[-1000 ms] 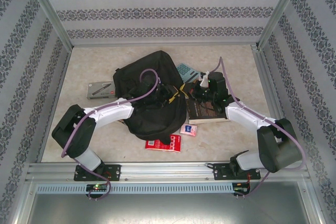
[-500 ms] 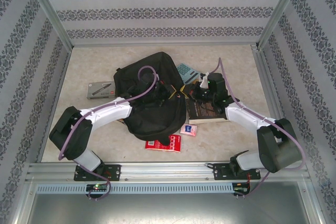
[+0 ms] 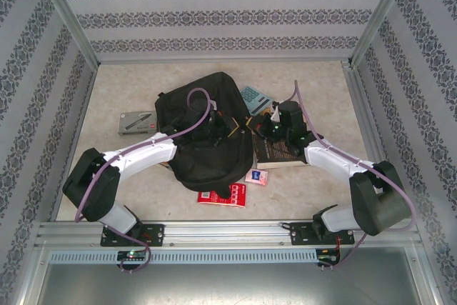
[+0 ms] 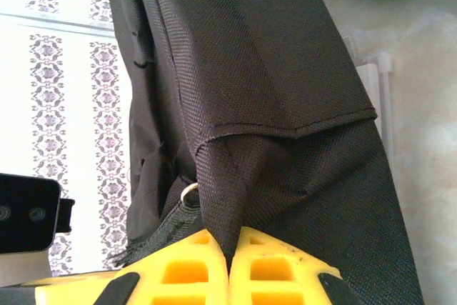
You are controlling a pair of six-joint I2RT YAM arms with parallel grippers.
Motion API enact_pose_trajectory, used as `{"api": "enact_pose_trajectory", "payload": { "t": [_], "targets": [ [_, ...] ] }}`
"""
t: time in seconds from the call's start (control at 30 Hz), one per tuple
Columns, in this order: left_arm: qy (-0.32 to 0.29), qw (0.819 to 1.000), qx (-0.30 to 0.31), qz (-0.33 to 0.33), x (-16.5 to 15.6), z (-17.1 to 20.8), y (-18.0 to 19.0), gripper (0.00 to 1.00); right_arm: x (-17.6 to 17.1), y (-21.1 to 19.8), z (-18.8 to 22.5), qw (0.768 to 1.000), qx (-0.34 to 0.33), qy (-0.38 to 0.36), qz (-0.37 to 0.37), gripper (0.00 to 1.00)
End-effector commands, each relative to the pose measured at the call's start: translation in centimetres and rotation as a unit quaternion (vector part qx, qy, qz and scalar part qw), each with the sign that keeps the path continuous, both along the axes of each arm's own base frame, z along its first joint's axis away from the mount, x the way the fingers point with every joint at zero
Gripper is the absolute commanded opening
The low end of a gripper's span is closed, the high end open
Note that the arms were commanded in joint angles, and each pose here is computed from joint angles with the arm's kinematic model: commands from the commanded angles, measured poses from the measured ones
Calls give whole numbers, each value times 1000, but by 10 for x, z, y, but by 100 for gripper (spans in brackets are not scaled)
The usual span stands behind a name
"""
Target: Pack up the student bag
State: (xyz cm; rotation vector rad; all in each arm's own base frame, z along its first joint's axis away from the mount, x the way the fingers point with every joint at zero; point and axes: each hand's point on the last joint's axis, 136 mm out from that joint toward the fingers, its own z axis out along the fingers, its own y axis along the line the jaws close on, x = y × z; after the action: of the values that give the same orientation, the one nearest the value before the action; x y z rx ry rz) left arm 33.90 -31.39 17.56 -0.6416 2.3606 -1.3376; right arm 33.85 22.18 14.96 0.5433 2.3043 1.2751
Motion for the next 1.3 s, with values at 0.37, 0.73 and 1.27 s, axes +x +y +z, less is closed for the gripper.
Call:
{"api": "enact_pose_trajectory", "payload": {
  "t": [0.37, 0.73, 1.27],
  "targets": [
    [-7, 999, 34, -39, -4, -3, 2, 3, 22, -14, -4, 996, -41, -10, -73, 0],
    [-11, 998, 30, -60, -2, 8, -10, 9, 27, -17, -13, 995, -47, -6, -86, 0],
    [-15, 994, 74, -77, -32, 9, 15, 4, 37, -36, -15, 990, -61, -7, -130, 0]
  ]
}}
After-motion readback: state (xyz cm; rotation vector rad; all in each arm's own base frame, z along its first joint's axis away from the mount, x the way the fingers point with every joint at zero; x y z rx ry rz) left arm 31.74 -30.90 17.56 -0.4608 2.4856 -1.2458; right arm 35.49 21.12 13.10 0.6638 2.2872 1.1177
